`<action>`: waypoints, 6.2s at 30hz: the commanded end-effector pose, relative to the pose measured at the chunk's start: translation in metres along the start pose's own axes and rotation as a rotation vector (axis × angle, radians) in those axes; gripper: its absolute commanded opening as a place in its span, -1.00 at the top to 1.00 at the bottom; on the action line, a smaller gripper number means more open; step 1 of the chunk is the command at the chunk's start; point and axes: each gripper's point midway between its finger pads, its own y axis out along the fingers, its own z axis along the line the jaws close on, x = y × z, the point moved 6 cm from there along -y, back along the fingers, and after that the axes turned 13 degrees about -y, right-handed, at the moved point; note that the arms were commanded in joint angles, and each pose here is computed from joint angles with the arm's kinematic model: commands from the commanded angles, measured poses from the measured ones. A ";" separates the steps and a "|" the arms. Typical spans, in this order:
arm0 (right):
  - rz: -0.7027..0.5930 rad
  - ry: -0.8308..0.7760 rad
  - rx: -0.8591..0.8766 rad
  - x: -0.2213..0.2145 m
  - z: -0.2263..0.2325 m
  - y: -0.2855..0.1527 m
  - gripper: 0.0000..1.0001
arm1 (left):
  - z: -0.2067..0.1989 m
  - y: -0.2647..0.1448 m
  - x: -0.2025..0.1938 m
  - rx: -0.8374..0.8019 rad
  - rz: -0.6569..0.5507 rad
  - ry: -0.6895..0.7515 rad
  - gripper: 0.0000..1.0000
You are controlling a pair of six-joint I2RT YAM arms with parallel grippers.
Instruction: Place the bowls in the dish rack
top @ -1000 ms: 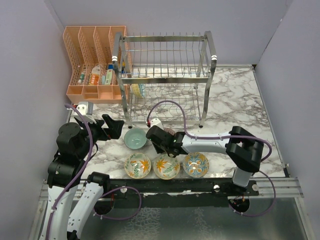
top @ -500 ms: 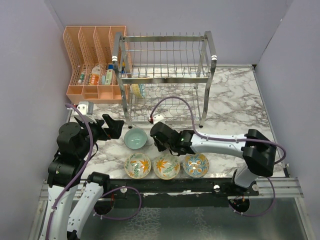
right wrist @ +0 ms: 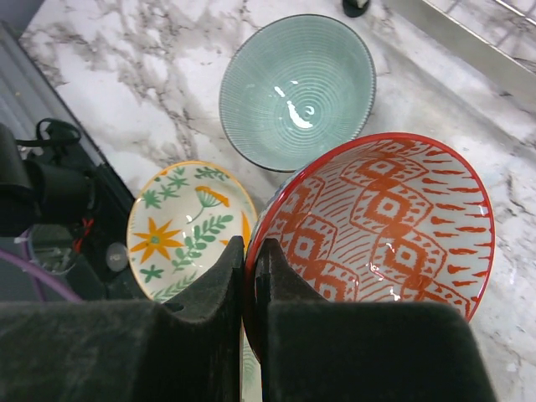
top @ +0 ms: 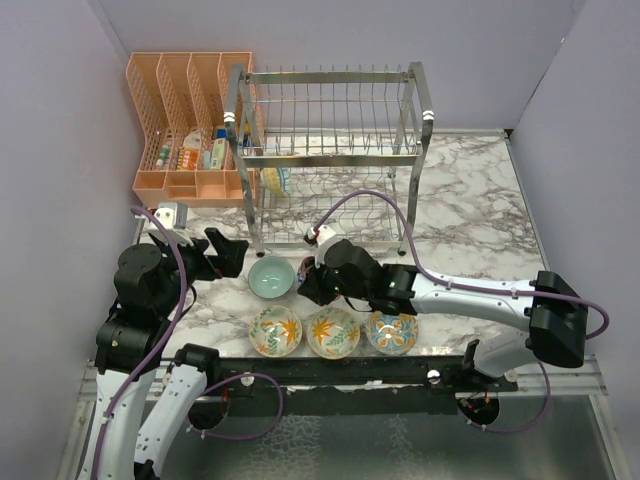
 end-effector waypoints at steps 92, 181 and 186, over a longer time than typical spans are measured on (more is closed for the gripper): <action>-0.891 0.551 0.525 0.168 -0.183 0.106 0.98 | -0.019 -0.004 0.033 -0.034 -0.061 0.101 -0.99; -0.954 0.703 0.428 0.145 -0.230 0.132 0.07 | -0.009 0.009 0.026 0.002 -0.023 0.108 -0.99; -0.957 0.680 0.518 0.147 -0.219 0.120 0.08 | -0.008 0.010 0.025 0.005 -0.020 0.102 -0.99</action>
